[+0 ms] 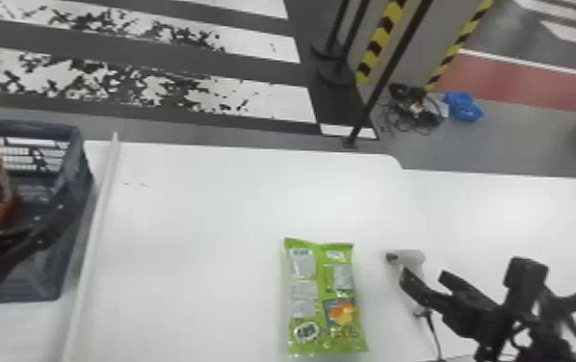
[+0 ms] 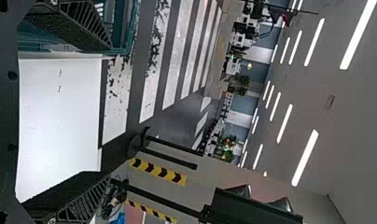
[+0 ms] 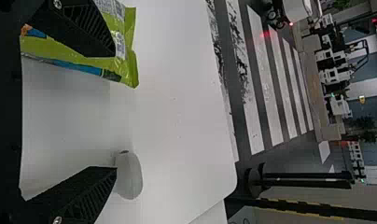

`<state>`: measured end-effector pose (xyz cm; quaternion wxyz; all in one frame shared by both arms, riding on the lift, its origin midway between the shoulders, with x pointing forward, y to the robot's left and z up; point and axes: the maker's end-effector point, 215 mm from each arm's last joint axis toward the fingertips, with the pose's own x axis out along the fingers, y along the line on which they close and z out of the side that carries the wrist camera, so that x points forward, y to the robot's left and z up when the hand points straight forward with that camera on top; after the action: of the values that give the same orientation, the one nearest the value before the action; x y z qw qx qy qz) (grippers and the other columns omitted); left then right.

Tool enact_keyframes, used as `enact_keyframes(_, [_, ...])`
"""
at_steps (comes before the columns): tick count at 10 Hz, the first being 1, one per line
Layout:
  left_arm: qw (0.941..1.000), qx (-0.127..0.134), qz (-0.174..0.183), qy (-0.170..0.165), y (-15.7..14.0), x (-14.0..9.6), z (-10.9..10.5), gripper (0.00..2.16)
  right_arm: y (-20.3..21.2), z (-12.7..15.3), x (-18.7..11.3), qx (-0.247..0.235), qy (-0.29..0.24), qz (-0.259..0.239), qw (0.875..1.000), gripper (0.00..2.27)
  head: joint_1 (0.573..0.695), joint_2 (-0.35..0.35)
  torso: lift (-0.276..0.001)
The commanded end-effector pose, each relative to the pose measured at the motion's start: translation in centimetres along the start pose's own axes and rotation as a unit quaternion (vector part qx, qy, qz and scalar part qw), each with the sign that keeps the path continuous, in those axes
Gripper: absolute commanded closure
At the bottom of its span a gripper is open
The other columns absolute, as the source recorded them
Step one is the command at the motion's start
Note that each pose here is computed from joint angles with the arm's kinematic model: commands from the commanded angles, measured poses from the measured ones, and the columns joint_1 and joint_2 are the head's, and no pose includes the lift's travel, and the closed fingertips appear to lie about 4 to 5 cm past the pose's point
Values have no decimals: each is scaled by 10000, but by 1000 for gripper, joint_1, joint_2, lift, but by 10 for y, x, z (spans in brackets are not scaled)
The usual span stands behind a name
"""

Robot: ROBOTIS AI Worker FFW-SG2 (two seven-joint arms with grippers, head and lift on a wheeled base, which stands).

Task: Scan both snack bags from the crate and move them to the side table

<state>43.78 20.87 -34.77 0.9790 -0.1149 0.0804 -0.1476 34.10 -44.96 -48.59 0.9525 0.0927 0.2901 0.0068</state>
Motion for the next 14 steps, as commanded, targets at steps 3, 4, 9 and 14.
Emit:
enact_keyframes(3, [10000,12,-10,47,-2,-2,-5,36,-54,-13,6,-146,87,-202,9997,53,695,-350,-29])
enact_keyframes(4, [10000,9,-11,55,-3,-3,-5,36,-60,-12,10,-168,55,-133,9998,53,695,-350,-29])
enact_keyframes(9, [9999,79,3,97,-4,-6,-8,36,-68,-28,43,-206,378,126,9990,43,695,-350,-29])
enact_keyframes(14, [9999,85,34,94,-1,-9,-8,36,-71,-52,69,-160,790,282,9963,53,695,-350,-29])
